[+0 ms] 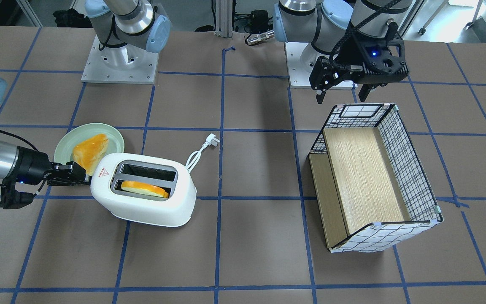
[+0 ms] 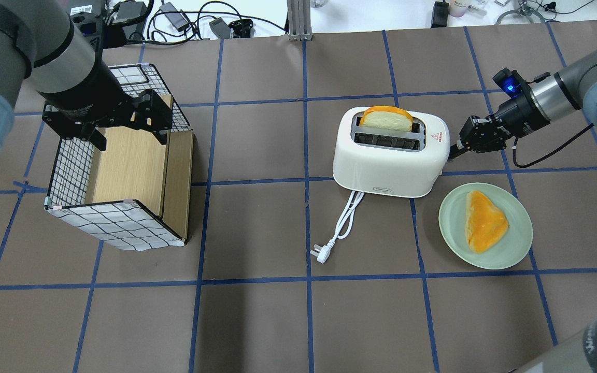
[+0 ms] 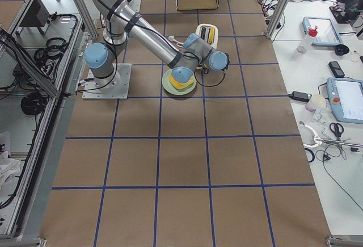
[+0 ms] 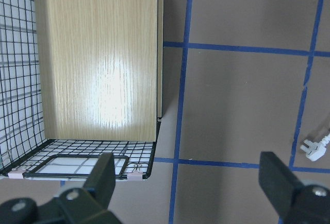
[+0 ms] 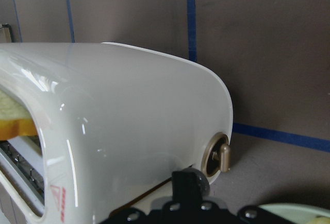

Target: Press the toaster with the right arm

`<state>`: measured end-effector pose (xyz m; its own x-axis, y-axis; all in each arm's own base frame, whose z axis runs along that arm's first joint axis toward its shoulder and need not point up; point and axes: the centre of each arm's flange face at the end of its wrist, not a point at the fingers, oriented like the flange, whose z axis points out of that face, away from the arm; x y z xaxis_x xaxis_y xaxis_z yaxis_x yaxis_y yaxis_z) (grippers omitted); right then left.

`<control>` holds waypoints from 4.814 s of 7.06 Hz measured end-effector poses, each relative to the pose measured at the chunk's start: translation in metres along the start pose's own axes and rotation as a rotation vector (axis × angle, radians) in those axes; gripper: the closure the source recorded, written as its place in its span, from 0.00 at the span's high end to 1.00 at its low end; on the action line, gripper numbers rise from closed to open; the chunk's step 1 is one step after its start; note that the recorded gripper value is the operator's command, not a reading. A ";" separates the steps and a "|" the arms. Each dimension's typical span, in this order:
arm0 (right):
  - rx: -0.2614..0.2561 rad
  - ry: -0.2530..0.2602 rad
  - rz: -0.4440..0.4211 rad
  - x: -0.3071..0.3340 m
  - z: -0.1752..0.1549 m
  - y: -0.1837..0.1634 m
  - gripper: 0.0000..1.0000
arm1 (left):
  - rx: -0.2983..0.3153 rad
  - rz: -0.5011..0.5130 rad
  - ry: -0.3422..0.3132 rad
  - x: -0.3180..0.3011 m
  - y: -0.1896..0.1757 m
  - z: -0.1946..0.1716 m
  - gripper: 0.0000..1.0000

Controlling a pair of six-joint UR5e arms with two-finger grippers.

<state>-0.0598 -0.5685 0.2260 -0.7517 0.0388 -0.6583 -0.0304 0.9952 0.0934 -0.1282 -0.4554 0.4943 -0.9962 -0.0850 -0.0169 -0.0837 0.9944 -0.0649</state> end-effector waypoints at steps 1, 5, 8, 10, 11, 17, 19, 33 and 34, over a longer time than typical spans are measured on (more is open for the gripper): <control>-0.006 -0.001 0.004 0.003 0.003 -0.001 0.04 | 0.000 0.000 0.000 0.000 0.000 0.000 1.00; 0.012 0.045 0.030 -0.010 -0.015 0.003 0.06 | -0.001 0.000 0.000 0.000 0.000 0.000 1.00; 0.054 0.172 0.071 -0.044 -0.059 0.015 0.10 | -0.001 0.000 0.000 0.000 0.000 0.001 1.00; 0.102 0.288 0.073 -0.080 -0.103 0.031 0.12 | -0.001 0.000 0.000 0.000 0.000 0.000 1.00; 0.120 0.336 0.081 -0.100 -0.124 0.042 0.13 | 0.000 0.000 0.000 0.000 0.000 0.000 1.00; 0.140 0.564 0.122 -0.196 -0.200 0.093 1.00 | -0.001 0.000 0.000 0.000 0.000 0.000 1.00; 0.147 0.634 0.140 -0.256 -0.175 0.090 1.00 | -0.001 0.000 0.000 0.000 0.000 0.000 1.00; 0.194 0.724 0.049 -0.345 -0.091 0.079 1.00 | -0.001 0.000 0.000 0.000 0.000 0.000 1.00; 0.188 0.724 0.048 -0.342 -0.090 0.080 0.98 | 0.000 0.000 0.000 0.000 0.000 0.000 1.00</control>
<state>0.1359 -0.5105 0.5260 -0.9969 0.0786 0.0052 0.0781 0.9950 -0.0626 -0.1282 -0.4555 0.4942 -0.9962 -0.0850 -0.0169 -0.0837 0.9944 -0.0645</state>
